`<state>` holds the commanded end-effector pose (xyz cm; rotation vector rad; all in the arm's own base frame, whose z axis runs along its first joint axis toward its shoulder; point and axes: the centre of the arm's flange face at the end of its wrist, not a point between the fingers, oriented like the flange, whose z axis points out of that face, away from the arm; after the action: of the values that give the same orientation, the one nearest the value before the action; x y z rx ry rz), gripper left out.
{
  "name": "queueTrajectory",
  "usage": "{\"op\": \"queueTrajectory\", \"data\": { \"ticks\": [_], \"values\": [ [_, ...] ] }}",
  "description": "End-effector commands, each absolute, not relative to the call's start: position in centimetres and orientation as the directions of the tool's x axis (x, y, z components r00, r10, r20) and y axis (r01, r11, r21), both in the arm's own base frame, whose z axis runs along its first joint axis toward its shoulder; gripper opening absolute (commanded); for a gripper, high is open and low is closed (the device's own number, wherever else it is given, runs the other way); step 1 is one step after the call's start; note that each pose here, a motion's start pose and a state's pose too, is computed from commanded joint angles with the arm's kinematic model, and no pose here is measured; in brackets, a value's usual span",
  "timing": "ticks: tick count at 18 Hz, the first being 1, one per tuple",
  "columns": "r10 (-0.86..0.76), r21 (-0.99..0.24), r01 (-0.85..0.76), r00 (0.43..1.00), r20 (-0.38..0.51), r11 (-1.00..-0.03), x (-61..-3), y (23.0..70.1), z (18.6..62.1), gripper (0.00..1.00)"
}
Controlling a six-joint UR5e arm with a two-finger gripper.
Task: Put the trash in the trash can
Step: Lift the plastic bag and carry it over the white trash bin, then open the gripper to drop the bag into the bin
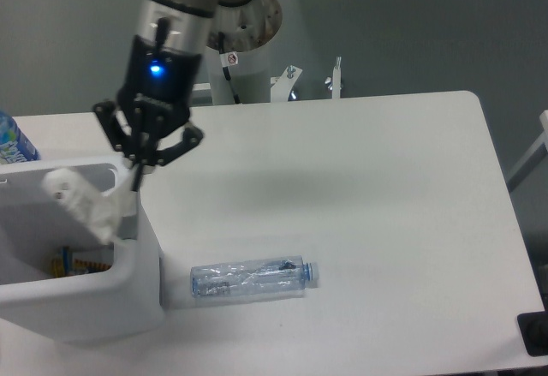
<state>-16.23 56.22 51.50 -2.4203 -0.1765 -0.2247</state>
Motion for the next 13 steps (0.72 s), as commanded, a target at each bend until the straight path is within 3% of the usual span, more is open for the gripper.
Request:
{"op": "queueTrajectory", "data": {
  "ticks": [1,2,3,4,5,13],
  "values": [
    [0.058,-0.627,0.18,0.976,0.211,-0.758,-15.7,56.5,51.2,0.0],
    [0.05,-0.625,0.174,0.976,0.211,-0.761,-15.4,56.6,50.9,0.17],
    [0.046,-0.629,0.168,0.978,0.206,-0.759,-15.5,56.6,51.1,0.38],
    [0.04,-0.633,0.161,0.979,0.201,-0.758,-15.6,56.8,51.2,0.79],
    [0.04,-0.64,0.159,0.98,0.196,-0.752,-15.7,56.9,51.7,1.0],
    [0.047,-0.647,0.165,0.98,0.196,-0.745,-16.0,57.3,52.3,1.0]
  ]
}}
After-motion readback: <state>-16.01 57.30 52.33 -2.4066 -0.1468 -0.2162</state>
